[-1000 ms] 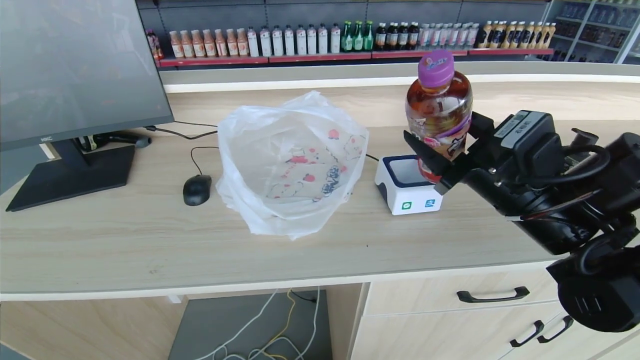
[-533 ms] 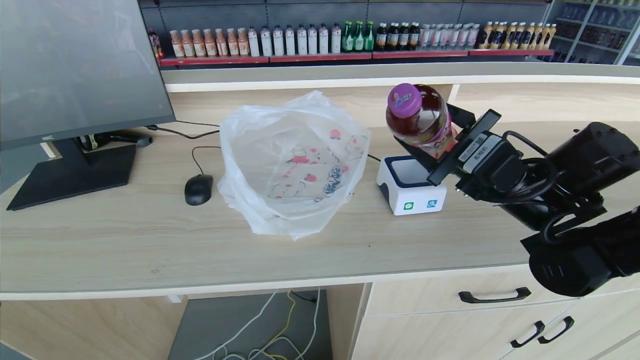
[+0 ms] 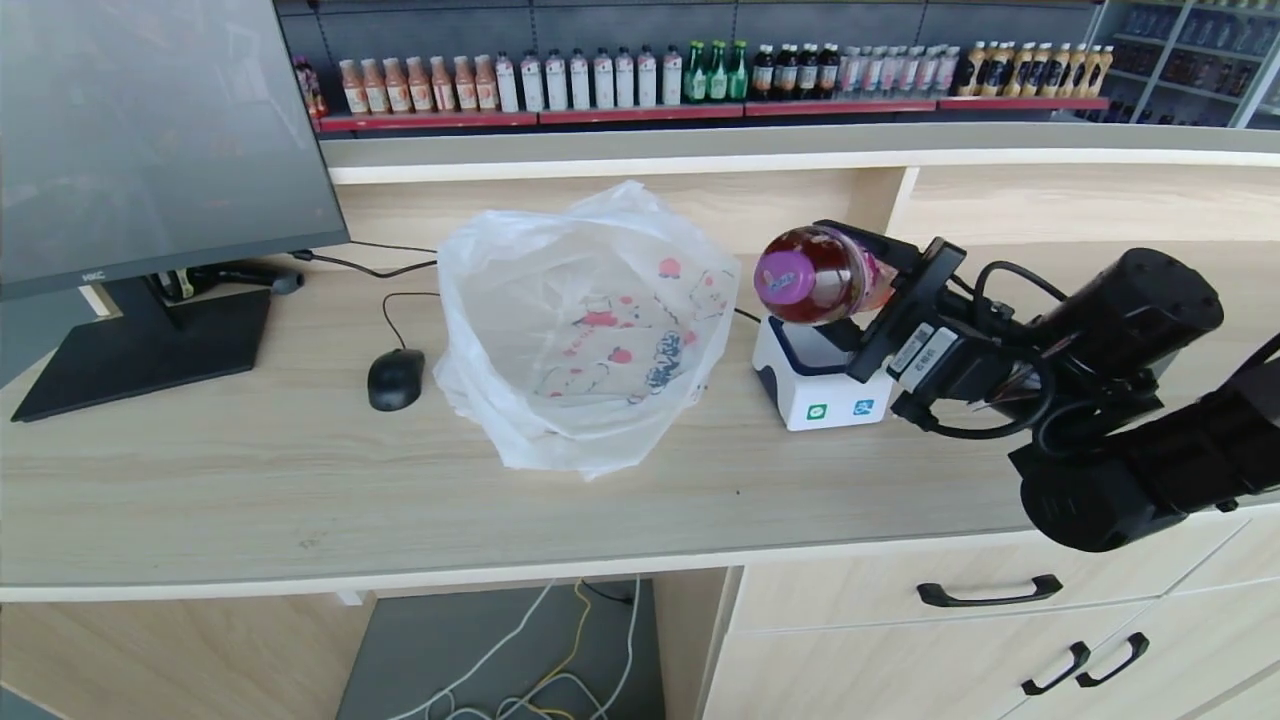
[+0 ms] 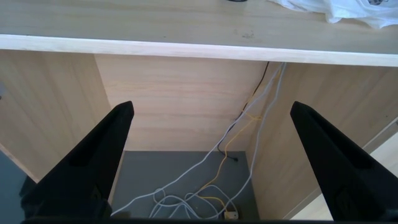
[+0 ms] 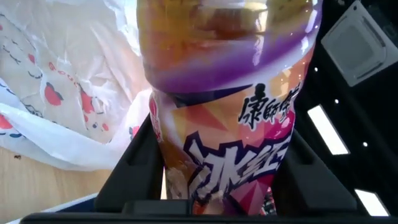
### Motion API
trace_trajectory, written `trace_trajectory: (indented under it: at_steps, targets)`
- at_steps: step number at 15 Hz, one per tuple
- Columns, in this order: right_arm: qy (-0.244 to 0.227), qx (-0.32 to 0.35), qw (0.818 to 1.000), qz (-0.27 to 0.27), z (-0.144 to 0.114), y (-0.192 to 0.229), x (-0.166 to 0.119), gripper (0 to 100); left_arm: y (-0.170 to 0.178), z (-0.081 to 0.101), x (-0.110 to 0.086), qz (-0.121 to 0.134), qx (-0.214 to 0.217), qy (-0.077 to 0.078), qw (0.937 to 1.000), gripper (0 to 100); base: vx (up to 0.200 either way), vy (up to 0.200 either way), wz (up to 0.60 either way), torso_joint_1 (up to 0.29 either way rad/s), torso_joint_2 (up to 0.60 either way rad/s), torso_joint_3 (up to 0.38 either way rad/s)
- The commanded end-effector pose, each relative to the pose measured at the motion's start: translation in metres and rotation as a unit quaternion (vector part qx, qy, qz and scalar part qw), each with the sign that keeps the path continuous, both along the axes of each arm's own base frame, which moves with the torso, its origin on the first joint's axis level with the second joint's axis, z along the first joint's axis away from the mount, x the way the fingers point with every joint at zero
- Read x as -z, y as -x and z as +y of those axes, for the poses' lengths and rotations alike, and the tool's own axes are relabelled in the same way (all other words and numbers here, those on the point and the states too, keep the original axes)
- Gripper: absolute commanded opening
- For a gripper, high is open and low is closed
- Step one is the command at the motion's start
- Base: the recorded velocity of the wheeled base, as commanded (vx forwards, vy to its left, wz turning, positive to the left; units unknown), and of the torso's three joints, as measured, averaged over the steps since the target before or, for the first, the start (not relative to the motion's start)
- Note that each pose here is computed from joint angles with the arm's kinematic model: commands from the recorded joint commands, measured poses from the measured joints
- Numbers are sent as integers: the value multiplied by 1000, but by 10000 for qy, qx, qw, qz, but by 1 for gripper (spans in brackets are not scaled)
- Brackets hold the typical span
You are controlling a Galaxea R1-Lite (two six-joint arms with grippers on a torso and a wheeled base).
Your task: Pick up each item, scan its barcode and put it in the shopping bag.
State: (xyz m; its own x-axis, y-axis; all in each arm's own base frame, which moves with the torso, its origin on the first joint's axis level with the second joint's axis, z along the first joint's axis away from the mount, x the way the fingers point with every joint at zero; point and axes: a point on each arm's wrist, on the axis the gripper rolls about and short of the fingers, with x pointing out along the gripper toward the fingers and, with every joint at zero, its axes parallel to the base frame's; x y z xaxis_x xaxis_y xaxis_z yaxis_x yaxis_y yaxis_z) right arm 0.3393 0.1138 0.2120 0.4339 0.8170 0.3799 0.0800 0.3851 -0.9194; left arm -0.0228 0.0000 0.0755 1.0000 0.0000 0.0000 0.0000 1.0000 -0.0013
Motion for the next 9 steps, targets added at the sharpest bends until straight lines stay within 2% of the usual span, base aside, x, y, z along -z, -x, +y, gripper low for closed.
trace_trajectory:
  at_steps: [1,5,9]
  targets:
    - [182,61,9998,20,-7,-9,13,0,0,0,0,0,0,1,10000,100,0,0,0,0,0,0]
    - [540,-17,9983,-209,-5,-12,26,0,0,0,0,0,0,1,10000,100,0,0,0,0,0,0]
    - [578,-3,9982,-154,-5,-15,32,0,0,0,0,0,0,1,10000,100,0,0,0,0,0,0]
